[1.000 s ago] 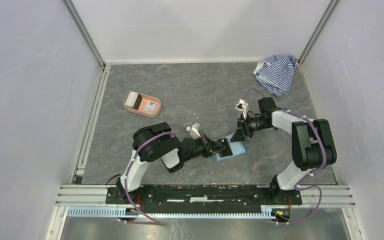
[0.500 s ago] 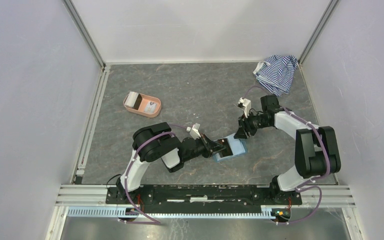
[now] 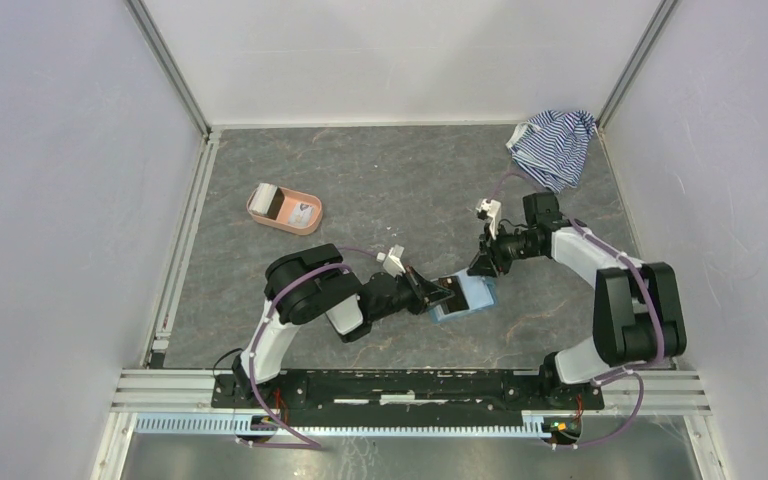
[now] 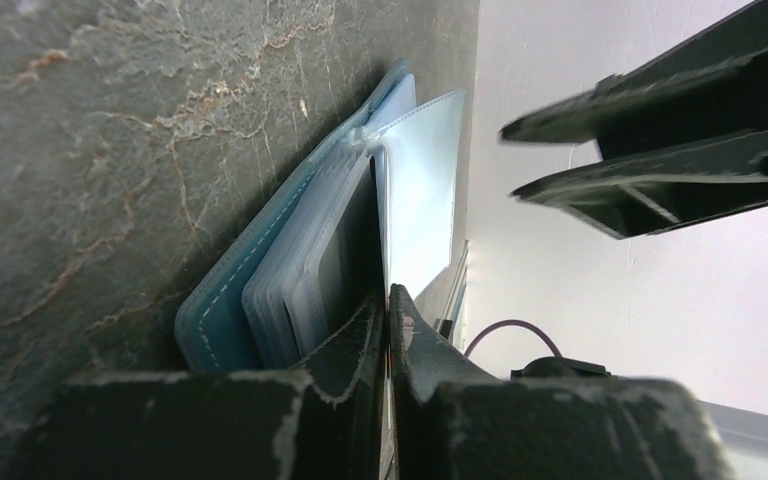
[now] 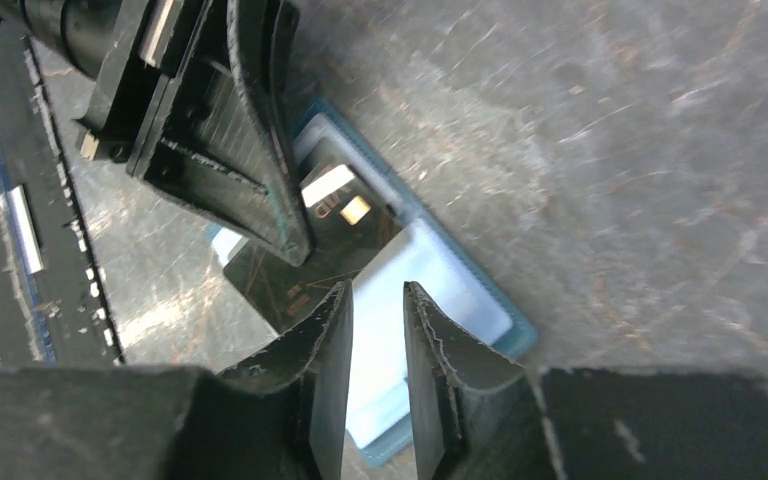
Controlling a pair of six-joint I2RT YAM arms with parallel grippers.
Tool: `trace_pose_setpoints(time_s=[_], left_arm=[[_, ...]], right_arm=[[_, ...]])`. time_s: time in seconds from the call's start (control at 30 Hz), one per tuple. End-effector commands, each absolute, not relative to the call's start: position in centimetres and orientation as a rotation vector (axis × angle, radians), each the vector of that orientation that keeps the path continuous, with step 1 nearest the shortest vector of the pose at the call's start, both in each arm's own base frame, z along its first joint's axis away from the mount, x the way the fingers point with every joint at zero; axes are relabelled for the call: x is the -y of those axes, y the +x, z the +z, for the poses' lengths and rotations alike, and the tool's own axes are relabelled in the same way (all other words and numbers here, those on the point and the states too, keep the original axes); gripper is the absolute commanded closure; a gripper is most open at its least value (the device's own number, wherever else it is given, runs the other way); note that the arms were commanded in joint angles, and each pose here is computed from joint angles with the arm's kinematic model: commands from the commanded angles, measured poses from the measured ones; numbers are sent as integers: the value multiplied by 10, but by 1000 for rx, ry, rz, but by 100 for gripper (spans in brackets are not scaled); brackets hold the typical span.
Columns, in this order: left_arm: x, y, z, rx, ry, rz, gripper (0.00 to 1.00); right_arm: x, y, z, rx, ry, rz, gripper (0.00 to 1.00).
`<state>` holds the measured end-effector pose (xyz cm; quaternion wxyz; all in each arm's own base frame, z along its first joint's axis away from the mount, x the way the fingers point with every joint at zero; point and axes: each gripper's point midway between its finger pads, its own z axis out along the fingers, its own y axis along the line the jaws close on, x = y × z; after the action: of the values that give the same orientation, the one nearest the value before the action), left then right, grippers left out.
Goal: Put the credit cards into the card holder
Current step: Insert the credit card into the card holder.
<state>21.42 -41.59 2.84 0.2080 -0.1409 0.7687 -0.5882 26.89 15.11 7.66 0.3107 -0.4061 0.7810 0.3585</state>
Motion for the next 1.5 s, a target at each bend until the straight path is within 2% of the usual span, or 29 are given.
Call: trace_pose_setpoints(time_s=[0.0, 0.17, 0.27, 0.43, 0.53, 0.7, 1.0, 1.47], left_arm=[[393, 201, -39, -2383, -435, -1369, 90], [395, 201, -43, -2393, -437, -1368, 89], [396, 201, -44, -2392, -435, -1375, 89], [398, 202, -46, -2393, -434, -1374, 89], [401, 202, -47, -2396, -432, -1383, 88], [401, 203, -46, -2391, -441, -1389, 87], [396, 201, -48, -2394, -449, -1381, 85], [393, 202, -46, -2383, -458, -1386, 81]], right_arm=[[-165, 252, 78, -1997, -1176, 1093, 72], [-185, 219, 95, -1808, -1415, 1164, 83], [-193, 206, 98, -1703, -1520, 1094, 91], [-199, 188, 87, -1458, -1705, 922, 100], [-201, 184, 74, -1368, -1785, 822, 100], [-205, 178, 63, -1360, -1845, 815, 100], [-211, 200, 49, -1444, -1824, 602, 98], [-209, 201, 40, -1489, -1887, 548, 98]])
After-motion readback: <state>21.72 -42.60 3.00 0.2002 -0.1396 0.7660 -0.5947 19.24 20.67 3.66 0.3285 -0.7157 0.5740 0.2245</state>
